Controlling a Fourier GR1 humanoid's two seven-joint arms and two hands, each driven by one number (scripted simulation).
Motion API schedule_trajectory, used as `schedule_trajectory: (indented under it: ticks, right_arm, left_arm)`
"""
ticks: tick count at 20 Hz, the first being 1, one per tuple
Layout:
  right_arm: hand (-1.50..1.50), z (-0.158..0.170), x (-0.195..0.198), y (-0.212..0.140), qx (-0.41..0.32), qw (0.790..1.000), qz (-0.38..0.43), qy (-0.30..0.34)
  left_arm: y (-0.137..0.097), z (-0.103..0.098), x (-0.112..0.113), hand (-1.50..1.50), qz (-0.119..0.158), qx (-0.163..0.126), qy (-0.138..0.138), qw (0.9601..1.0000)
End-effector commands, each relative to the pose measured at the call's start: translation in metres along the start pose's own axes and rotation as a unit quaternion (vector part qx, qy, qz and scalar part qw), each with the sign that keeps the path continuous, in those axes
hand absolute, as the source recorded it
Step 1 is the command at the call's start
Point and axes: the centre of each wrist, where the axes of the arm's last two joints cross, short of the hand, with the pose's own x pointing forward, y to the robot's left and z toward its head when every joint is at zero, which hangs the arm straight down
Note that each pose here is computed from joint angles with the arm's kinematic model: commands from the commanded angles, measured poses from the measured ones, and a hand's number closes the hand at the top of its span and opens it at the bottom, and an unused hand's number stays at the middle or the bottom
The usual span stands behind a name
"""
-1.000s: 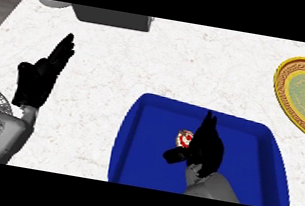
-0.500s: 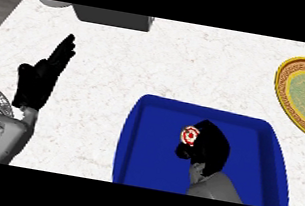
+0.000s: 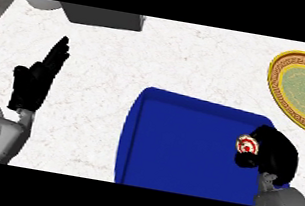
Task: Pick the cupcake from the tray and place it in the plate
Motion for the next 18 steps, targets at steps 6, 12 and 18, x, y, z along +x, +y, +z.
schedule_trajectory:
  ticks: [6,12,18]
  right_arm:
    - [1.50,-0.071,-0.077,-0.132,-0.153,0.977,0.000,-0.149]
    - [1.50,-0.088,-0.110,-0.194,-0.181,0.944,-0.059,-0.270]
    - [1.50,-0.111,-0.166,-0.233,-0.126,0.921,-0.145,-0.338]
  left_arm:
    - [0.011,0.001,-0.003,0.00,0.005,0.023,0.010,0.9997]
    - [0.013,0.007,-0.010,0.00,0.008,0.017,0.013,0.9998]
    - [0.011,0.005,0.001,0.00,0.000,0.001,-0.009,1.0000]
